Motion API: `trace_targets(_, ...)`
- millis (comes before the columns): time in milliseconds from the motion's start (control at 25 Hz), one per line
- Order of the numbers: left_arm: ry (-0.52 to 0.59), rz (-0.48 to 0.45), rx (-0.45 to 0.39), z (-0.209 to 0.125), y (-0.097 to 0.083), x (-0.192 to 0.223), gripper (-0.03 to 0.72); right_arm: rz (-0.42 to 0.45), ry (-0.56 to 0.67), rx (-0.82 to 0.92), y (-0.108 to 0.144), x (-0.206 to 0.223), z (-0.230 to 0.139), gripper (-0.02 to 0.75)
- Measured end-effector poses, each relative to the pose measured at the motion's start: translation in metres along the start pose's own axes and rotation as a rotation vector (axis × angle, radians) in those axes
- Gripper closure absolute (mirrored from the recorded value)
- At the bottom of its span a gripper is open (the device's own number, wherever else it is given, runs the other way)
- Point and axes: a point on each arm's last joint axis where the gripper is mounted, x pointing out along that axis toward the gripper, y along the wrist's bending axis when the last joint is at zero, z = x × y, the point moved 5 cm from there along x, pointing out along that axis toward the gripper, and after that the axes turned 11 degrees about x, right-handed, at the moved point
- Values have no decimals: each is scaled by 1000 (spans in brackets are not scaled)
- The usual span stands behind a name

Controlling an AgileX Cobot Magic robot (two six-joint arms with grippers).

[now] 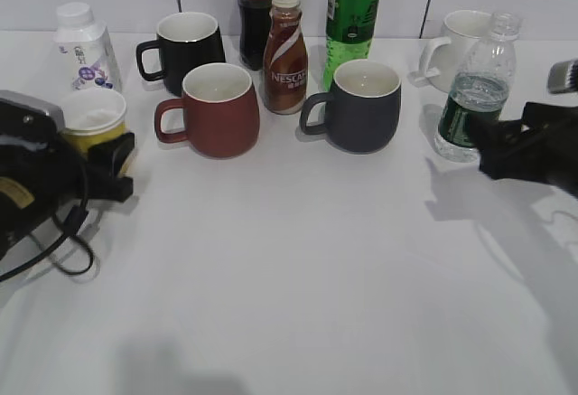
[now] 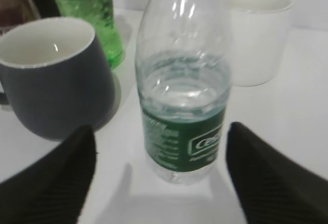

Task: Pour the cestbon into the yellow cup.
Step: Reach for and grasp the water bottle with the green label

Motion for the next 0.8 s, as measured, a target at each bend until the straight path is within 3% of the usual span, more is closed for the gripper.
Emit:
trace_targets(200, -48, -92, -30, 17, -11, -17, 309, -3, -46, 13, -6, 15, -17, 59)
trace_targets(480, -118, -305, -8, 33, -39, -27, 309, 0, -62, 8, -13, 48, -29, 58)
trace_targets(800, -150, -432, 10, 41, -67, -31, 309, -18, -87, 11, -18, 79, -20, 101)
